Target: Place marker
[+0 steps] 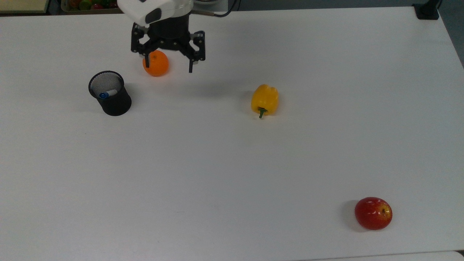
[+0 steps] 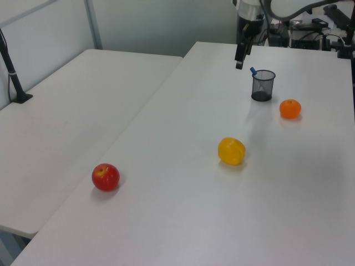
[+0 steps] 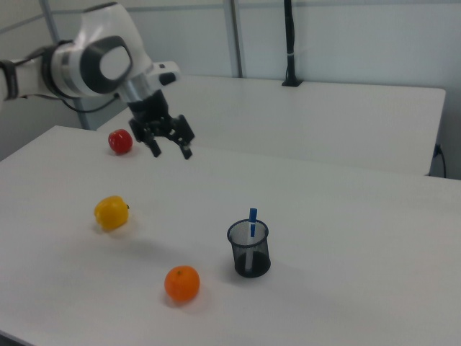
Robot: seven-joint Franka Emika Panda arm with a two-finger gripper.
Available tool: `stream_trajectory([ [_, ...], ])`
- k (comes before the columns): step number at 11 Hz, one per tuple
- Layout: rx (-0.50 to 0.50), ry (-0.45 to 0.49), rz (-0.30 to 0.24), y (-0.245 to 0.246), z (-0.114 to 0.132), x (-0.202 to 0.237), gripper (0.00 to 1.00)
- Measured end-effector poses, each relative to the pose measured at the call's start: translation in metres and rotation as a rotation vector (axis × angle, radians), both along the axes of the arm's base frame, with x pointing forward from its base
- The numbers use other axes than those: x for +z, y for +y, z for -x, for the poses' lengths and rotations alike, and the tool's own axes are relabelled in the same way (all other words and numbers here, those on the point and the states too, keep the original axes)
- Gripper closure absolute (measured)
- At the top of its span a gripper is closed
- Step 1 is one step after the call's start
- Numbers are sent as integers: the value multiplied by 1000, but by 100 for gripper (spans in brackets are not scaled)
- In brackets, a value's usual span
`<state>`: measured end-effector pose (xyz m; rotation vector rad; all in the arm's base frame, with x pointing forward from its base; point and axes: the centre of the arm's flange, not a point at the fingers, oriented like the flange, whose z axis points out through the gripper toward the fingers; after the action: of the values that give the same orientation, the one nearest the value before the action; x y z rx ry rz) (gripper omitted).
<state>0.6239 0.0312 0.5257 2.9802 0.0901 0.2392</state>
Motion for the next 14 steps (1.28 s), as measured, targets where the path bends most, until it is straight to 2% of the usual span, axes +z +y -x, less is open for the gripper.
stream_trajectory([
  [3,29,105,11,31,41,39,0],
  [6,30,177,-17,29,74,68,0],
  [14,15,184,-23,22,75,70,0],
])
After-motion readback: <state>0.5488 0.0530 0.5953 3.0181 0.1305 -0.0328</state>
